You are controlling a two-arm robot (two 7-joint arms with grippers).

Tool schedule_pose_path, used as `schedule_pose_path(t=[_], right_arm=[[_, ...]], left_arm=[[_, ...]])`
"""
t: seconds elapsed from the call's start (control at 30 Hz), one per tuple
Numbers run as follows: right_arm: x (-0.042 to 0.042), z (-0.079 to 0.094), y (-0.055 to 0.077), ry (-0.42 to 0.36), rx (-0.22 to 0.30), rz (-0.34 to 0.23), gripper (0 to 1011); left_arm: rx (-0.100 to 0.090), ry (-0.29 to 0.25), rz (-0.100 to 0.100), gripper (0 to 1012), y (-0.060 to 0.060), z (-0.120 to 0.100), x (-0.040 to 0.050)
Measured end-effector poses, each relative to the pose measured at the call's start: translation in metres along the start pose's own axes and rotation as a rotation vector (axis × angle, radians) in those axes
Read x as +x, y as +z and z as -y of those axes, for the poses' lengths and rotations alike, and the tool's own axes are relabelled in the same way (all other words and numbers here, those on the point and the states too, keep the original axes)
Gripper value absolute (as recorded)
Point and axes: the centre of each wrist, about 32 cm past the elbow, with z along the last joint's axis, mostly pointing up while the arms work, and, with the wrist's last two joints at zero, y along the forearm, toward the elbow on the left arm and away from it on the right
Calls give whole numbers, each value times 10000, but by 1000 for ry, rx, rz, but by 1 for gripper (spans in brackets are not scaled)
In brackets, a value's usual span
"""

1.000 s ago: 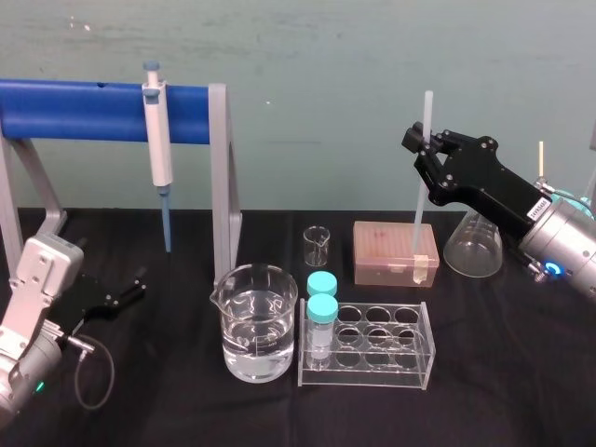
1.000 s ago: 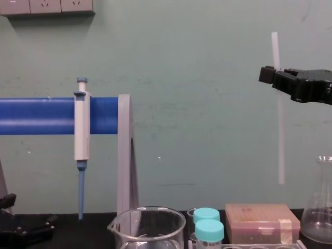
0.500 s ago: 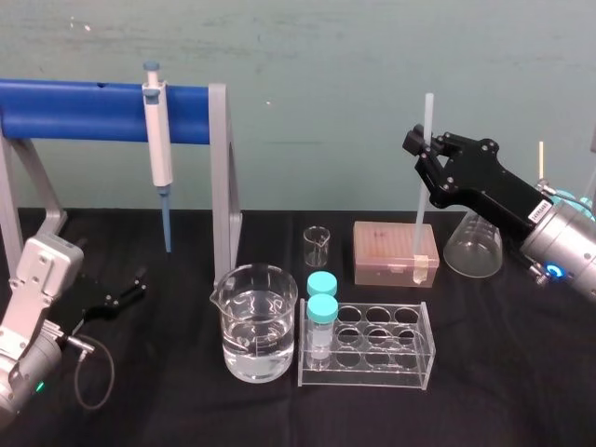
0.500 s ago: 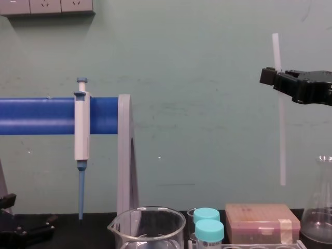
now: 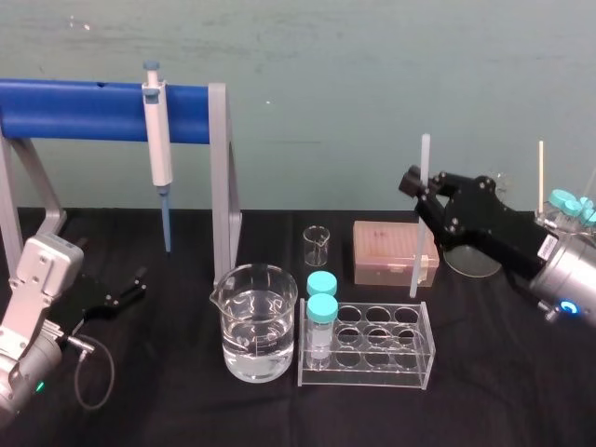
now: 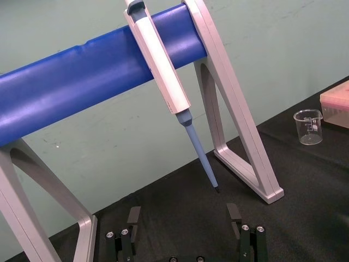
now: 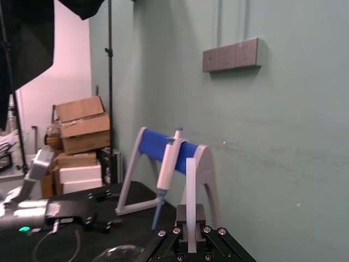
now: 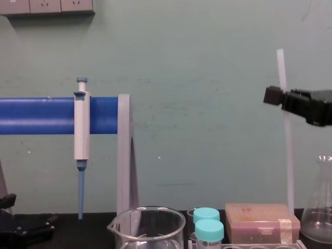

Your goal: Pick up the stirring rod with one hand, then place it down.

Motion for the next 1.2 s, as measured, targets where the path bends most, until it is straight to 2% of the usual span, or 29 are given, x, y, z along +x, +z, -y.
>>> schedule_pose_path(t=[0.37, 0.73, 0.9, 1.2], right_arm=[[-66, 123, -181, 2, -59, -36, 66], [-82, 122, -325, -10, -96, -63, 67], [-68, 110, -378, -17, -101, -64, 66], [-42, 93, -514, -16, -79, -71, 67]], left_arm=[[0, 0, 0, 1000, 0, 0, 0], [0, 0, 0, 1000, 0, 0, 0], [0, 0, 0, 1000, 0, 0, 0], [0, 0, 0, 1000, 0, 0, 0]])
